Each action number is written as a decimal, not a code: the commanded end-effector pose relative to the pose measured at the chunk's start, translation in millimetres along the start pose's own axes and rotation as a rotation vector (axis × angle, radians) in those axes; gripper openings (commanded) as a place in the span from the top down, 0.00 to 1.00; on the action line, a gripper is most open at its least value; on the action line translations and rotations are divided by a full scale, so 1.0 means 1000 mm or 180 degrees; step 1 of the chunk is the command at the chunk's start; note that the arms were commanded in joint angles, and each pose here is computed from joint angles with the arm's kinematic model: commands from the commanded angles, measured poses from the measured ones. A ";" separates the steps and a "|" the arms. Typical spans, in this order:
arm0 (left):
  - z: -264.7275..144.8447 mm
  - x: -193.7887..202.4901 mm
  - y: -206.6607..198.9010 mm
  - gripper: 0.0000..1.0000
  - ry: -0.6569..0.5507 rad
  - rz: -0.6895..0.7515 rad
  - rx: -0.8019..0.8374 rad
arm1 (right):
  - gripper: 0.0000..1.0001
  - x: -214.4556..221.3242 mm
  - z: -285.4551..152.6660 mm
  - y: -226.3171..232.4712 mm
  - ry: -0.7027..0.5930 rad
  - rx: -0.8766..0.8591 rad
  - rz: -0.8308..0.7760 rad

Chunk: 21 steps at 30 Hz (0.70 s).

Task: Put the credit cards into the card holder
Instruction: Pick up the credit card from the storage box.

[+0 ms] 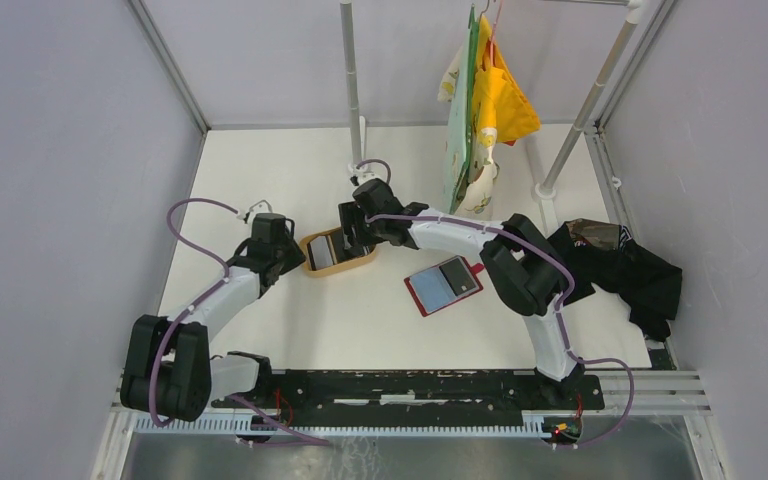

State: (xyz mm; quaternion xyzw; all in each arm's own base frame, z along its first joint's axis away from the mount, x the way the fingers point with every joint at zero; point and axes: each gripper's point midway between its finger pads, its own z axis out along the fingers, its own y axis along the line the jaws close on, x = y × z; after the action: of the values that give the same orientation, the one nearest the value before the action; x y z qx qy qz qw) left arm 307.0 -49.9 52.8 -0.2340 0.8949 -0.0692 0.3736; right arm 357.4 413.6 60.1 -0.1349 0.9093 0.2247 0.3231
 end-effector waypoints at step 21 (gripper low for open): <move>-0.002 -0.025 -0.018 0.63 -0.0186 0.0021 0.0184 | 0.16 -0.015 -0.008 -0.006 -0.0252 0.0531 -0.0680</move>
State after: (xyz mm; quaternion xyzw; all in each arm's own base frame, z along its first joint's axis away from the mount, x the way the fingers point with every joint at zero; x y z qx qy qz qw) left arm 309.6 -51.8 54.8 -0.2325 0.8947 -0.0735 0.3743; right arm 354.0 415.9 56.7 -0.2034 0.8977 0.1391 0.3652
